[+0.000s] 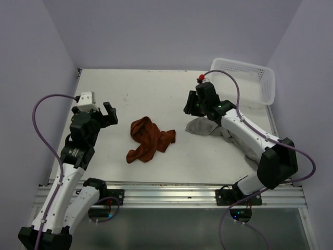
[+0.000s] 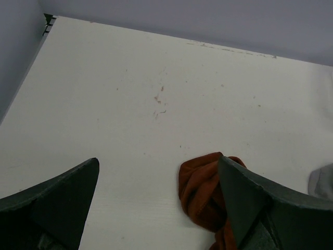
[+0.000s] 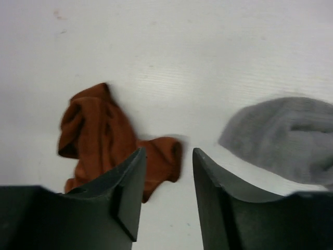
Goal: Roll the towels
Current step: Move the towel to the center of the board, then flatten the towel
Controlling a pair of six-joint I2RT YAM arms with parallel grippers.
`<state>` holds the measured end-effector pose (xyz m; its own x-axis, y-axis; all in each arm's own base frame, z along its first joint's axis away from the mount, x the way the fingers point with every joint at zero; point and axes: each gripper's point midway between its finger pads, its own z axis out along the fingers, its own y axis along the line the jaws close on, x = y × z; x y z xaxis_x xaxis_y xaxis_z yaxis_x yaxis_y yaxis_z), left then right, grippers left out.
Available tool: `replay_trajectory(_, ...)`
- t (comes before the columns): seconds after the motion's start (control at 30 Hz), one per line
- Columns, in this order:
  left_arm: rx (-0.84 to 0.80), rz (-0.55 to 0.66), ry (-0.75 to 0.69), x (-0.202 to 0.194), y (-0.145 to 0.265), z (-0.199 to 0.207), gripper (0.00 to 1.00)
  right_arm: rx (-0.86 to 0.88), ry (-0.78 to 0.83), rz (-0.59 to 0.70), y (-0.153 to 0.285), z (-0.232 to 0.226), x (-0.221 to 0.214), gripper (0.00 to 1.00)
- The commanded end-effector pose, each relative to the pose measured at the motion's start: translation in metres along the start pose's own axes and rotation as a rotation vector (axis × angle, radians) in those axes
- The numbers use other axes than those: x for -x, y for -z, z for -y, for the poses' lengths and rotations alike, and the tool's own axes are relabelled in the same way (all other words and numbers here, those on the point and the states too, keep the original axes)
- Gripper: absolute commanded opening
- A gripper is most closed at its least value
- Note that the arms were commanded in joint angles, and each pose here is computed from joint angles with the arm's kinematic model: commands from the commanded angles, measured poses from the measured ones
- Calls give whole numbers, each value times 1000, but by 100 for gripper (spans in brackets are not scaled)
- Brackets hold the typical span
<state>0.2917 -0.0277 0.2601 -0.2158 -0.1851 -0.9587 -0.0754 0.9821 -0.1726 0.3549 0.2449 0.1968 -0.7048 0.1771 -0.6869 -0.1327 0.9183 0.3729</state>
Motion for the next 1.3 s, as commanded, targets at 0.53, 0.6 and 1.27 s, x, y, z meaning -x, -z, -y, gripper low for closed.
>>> replay_trajectory(0.53,-152,-58,-5,-9,-10,30,100,-448,-184,-161,-59,186,-66,38)
replay_trajectory(0.6,-157,-59,-5,-10,-10,31,100,-509,-197,-170,-53,212,-71,38)
replay_trajectory(1.27,-181,-71,-4,-12,-11,36,100,-354,-21,-23,9,164,-31,49)
